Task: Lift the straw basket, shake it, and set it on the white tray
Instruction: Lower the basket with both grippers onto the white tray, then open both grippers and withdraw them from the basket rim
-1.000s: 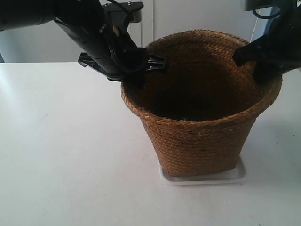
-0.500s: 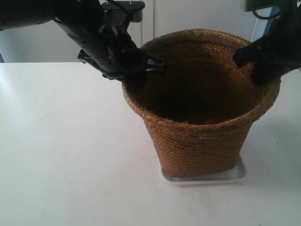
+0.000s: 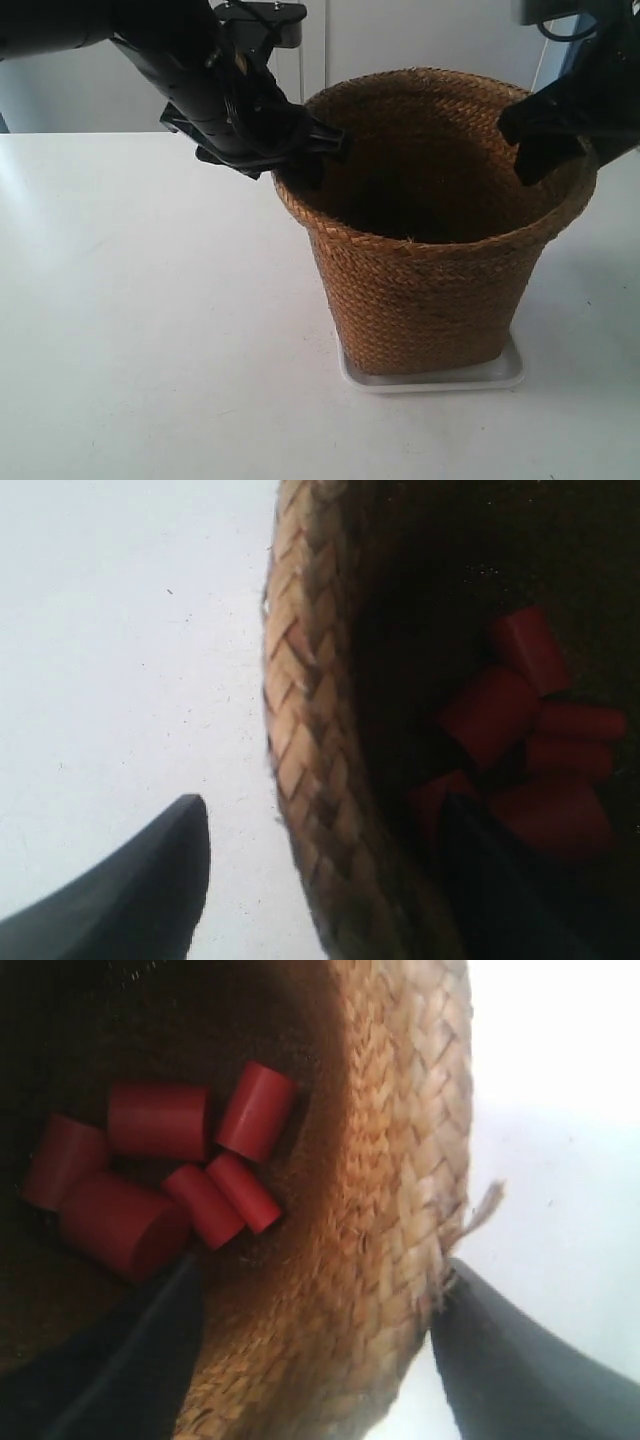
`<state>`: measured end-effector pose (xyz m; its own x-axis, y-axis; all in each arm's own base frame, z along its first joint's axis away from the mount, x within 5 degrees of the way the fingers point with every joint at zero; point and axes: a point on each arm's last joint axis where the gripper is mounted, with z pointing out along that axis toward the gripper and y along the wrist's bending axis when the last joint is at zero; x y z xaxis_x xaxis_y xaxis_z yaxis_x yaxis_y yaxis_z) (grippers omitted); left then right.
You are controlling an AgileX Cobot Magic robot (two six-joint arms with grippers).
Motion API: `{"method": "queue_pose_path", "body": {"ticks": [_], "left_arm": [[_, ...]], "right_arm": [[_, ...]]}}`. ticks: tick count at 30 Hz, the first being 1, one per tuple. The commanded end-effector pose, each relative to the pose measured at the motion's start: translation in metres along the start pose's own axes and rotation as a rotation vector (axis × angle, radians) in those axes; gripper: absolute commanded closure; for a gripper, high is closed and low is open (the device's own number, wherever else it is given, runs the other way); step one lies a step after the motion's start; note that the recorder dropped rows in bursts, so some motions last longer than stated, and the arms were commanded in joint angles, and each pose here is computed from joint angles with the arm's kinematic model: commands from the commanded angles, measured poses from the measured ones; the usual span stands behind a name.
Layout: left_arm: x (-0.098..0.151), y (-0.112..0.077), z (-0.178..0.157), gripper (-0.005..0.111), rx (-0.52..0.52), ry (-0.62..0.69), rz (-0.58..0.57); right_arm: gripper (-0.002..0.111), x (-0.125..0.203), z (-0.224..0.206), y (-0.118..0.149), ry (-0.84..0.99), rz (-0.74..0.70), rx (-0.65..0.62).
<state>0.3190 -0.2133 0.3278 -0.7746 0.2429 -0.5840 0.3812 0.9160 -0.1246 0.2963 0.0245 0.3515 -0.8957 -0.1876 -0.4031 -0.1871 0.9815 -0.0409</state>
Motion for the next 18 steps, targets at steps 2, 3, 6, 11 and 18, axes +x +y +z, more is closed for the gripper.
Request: {"method": "queue_pose_path", "body": {"ticks": [2,3,6,11,18], "left_arm": [[-0.002,-0.003,-0.028,0.038,0.017,-0.048,0.007],[-0.003,-0.003,-0.032,0.038,0.019,-0.057,0.007],[-0.003,-0.003,-0.049,0.038,0.027,-0.089,0.013],[0.008,0.001,-0.074,0.042,0.009,-0.024,0.031],[0.026,-0.02,-0.138,0.089,0.08,-0.117,0.248]], "right_arm": [[0.047,0.001,-0.028,-0.003,-0.145,-0.002,0.029],[0.047,0.002,-0.031,-0.003,-0.156,-0.003,0.031],[0.047,0.006,-0.043,-0.003,-0.186,-0.003,0.034],[0.052,0.018,-0.063,0.001,-0.225,0.004,0.02],[0.093,0.06,-0.062,0.011,-0.512,0.049,-0.01]]}}
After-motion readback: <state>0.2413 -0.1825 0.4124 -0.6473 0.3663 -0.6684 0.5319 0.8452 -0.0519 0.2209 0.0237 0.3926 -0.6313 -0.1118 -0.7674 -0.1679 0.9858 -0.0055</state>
